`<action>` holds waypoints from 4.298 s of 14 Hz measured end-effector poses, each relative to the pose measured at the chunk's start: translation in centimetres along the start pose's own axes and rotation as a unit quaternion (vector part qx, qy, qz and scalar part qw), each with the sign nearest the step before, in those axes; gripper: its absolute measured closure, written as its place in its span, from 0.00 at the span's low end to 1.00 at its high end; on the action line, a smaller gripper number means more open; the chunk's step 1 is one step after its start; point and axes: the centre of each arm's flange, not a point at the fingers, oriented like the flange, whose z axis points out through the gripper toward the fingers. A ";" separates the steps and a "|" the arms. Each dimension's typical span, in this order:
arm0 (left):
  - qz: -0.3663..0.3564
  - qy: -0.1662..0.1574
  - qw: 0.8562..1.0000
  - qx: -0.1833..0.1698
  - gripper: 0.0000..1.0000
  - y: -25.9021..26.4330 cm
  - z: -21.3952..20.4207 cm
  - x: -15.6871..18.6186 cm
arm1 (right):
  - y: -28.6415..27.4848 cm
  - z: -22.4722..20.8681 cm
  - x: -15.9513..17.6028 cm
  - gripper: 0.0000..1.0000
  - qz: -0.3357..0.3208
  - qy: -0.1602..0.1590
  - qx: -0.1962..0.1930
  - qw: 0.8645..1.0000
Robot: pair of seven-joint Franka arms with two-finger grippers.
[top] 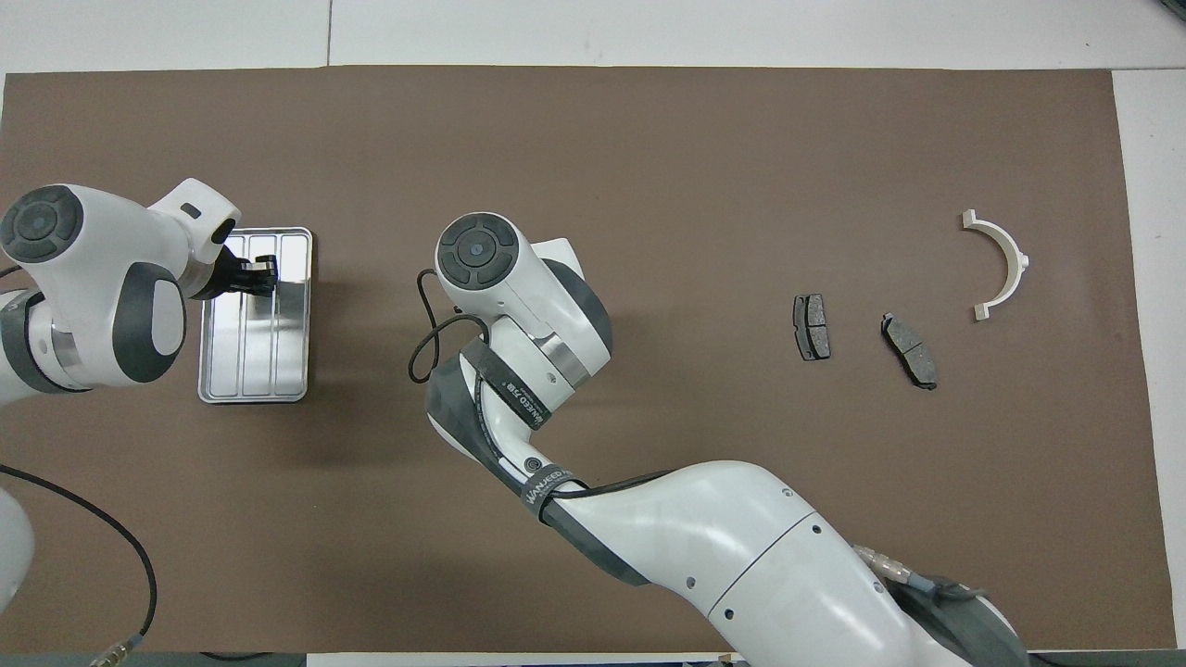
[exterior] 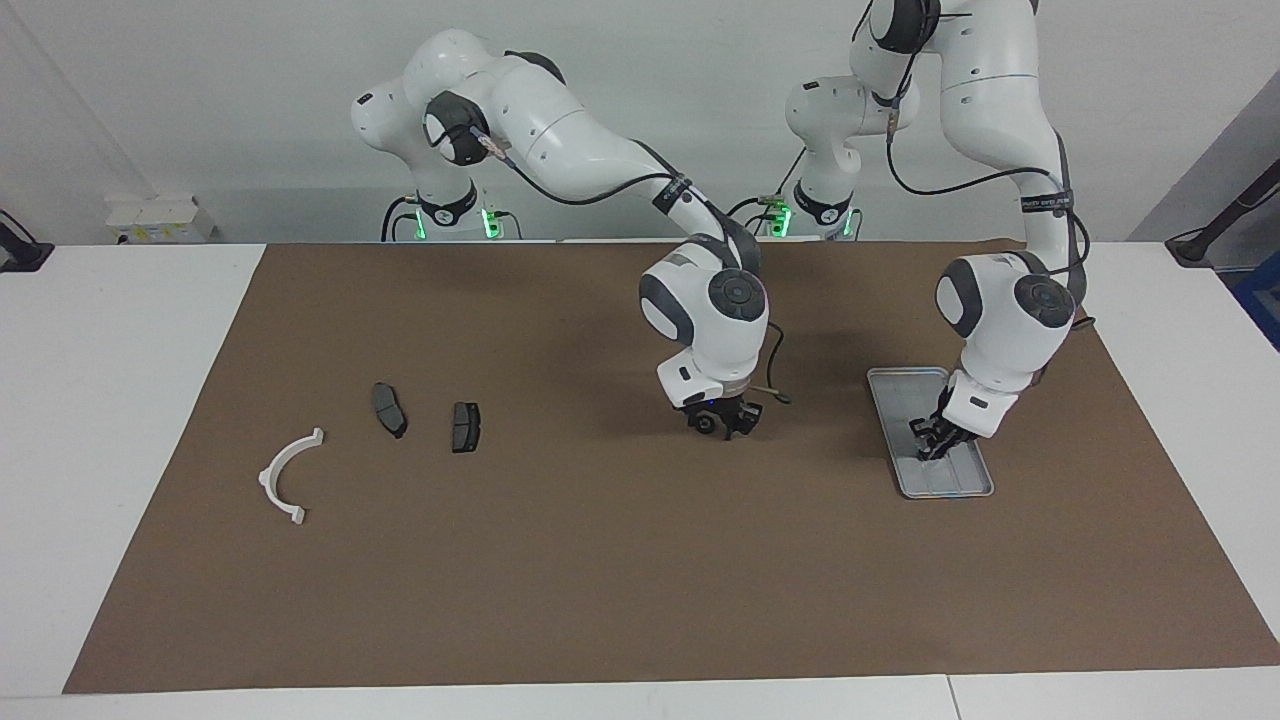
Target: Place bearing gear from tray to pile
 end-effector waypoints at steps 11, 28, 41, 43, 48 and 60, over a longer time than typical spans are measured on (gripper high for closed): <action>-0.074 -0.016 0.997 -0.001 0.76 5.6 -4.5 0.3 | 6.7 -9.0 8.7 0.65 -0.050 -0.011 -0.019 0.998; -0.159 0.005 0.987 -0.003 0.76 35.6 0.1 -11.9 | 36.1 -10.6 28.3 0.65 -0.293 0.018 -0.012 0.956; -0.159 0.001 0.987 0.001 0.56 35.9 1.1 -13.0 | 37.4 -0.9 29.4 0.65 -0.286 0.046 -0.006 0.957; -0.169 0.004 0.986 0.009 0.33 34.9 0.6 -11.9 | 37.5 -0.8 29.3 0.59 -0.285 0.040 -0.007 0.958; -0.182 0.021 0.983 0.025 0.00 23.5 -11.6 -6.2 | 33.8 -7.9 25.7 0.01 -0.238 -0.014 -0.023 0.971; -0.082 -0.018 0.996 0.033 0.00 3.8 -26.2 -8.0 | 11.3 -15.6 2.6 0.00 -0.014 -0.031 -0.016 0.999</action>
